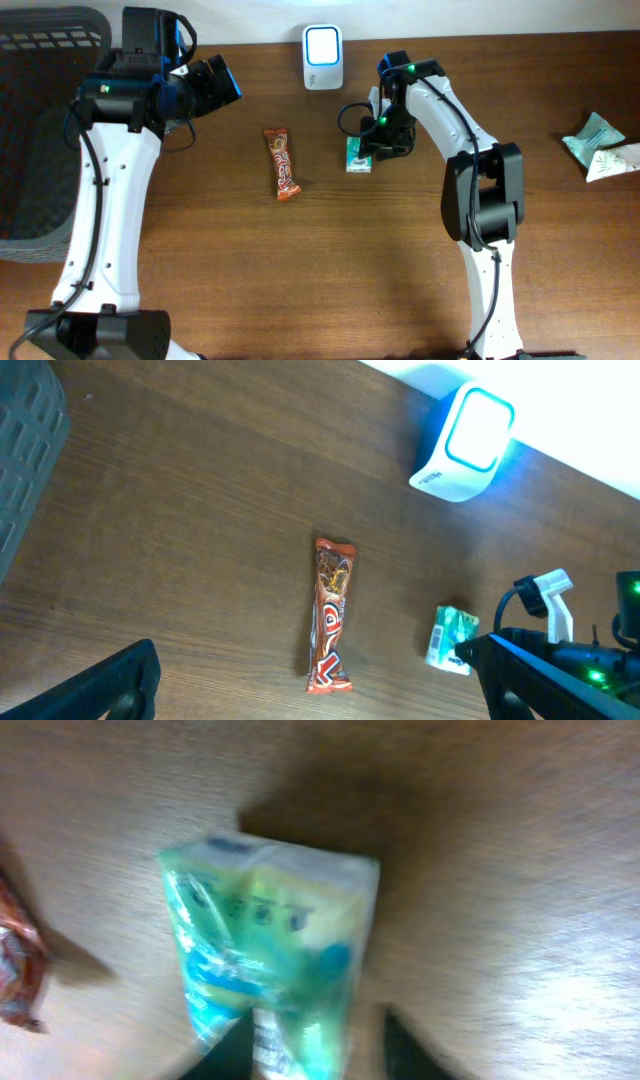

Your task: Scan the item barcode

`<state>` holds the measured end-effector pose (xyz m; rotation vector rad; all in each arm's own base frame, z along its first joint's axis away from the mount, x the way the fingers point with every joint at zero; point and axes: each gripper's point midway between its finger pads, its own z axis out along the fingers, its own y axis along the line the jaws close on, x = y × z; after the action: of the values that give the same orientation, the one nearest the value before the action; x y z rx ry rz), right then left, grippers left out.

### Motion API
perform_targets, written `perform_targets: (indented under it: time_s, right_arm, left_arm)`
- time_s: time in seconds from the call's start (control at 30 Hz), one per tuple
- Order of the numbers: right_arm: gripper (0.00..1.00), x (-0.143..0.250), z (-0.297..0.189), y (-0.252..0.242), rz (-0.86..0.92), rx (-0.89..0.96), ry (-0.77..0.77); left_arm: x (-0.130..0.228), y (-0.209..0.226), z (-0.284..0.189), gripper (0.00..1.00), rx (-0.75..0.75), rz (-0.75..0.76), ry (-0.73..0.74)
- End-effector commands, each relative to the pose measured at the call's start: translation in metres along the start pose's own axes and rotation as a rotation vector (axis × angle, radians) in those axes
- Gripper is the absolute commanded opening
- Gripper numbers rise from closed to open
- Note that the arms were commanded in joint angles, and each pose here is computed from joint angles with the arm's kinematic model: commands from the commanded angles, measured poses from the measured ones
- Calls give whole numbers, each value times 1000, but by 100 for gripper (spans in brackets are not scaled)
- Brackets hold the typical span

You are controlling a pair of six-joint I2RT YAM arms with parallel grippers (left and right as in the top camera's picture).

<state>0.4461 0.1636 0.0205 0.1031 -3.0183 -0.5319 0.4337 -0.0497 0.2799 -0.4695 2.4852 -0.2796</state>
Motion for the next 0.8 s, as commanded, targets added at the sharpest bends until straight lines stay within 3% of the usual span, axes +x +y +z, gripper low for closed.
perform_targets:
  time_s: [0.0,0.17,0.27,0.47,0.5,0.67,0.77]
  right_arm:
    - [61,-5,-16,11,-62,19,-45]
    - [62,-6,-11,9,-76,22,-47]
    - [54,-4,-1,11,-71,-10,-25]
    - [7,-7,10,16,-87,-34,-35]
    - [4,-9,7,18,-90,-35,-44]
    - [4,-42,-34,39,-144,-52,-183]
    - [4,-89,-95,58,-215,-7,-422]
  left_arm:
    - [-3,1,-4,99,-1,17,-12]
    - [-3,1,-4,99,-1,17,-12]
    - [-3,1,-4,99,-1,17,-12]
    - [-3,1,-4,99,-1,17,-12]
    - [-3,1,-4,99,-1,17,-12]
    - [-3,1,-4,99,-1,17,-12]
    - [-3,1,-4,99,-1,17,-12]
